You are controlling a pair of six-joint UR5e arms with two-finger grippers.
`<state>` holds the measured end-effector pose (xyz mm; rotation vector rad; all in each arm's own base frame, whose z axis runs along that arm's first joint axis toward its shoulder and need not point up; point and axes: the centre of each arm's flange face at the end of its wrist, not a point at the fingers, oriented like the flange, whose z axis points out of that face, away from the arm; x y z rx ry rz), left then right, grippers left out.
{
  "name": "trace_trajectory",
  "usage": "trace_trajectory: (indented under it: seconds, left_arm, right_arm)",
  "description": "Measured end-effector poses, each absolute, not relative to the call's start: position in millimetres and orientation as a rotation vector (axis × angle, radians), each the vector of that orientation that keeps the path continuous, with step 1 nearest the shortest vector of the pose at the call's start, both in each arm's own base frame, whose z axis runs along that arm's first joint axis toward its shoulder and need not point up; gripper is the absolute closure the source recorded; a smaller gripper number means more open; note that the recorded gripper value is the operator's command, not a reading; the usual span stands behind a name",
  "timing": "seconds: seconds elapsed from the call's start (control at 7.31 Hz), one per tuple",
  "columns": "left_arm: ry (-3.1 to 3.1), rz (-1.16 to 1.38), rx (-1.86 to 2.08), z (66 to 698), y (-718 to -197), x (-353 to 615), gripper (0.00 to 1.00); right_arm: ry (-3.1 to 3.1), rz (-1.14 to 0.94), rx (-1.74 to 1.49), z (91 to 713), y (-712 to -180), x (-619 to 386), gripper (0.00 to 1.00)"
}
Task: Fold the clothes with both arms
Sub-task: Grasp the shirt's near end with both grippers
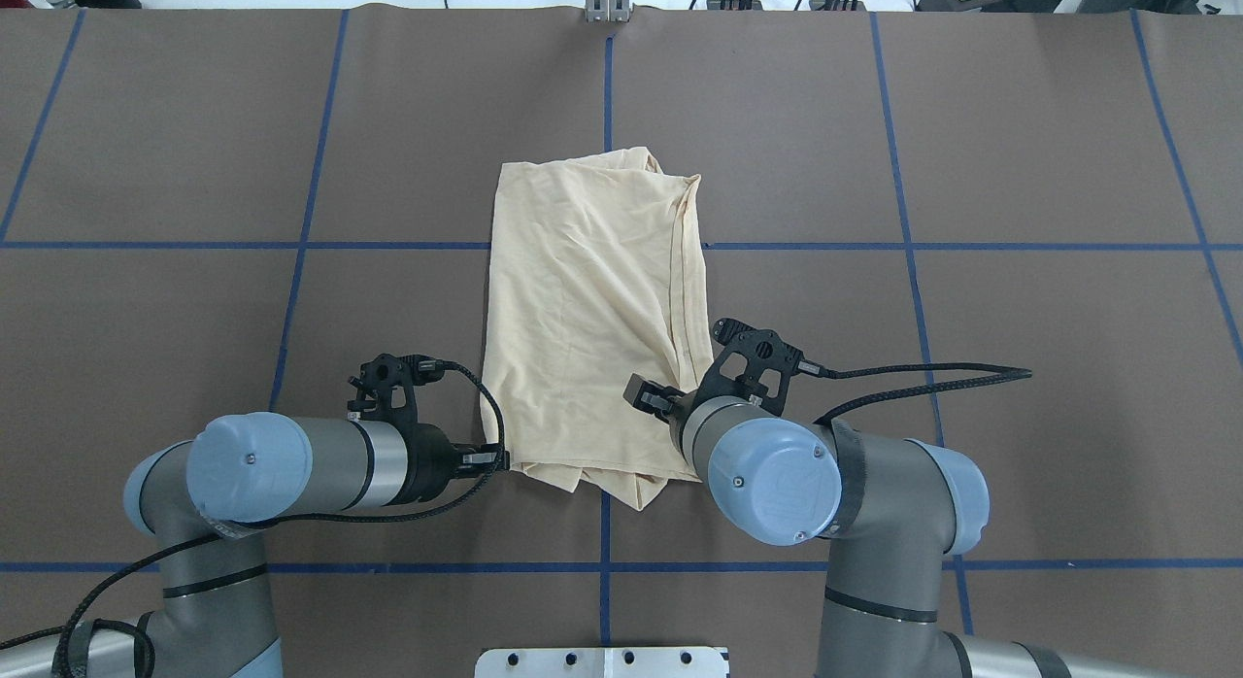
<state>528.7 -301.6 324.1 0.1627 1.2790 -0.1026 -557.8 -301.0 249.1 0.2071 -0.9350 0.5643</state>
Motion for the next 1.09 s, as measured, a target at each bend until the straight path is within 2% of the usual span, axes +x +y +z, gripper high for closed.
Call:
trace_trajectory:
  seconds: [0.27, 0.41, 1.09]
  left_arm:
    - [1.280, -0.104, 0.164, 324, -302, 528, 1.00]
    - [1.281, -0.104, 0.164, 323, -302, 528, 1.00]
    - [1.279, -0.108, 0.169, 324, -302, 528, 1.00]
  right_arm:
    - [-0.926, 0.612, 0.187, 251, -286, -578, 0.23]
    - [-0.920, 0.636, 0.179, 253, -284, -588, 0.26]
    - [-0.906, 0.638, 0.159, 259, -266, -605, 0.20]
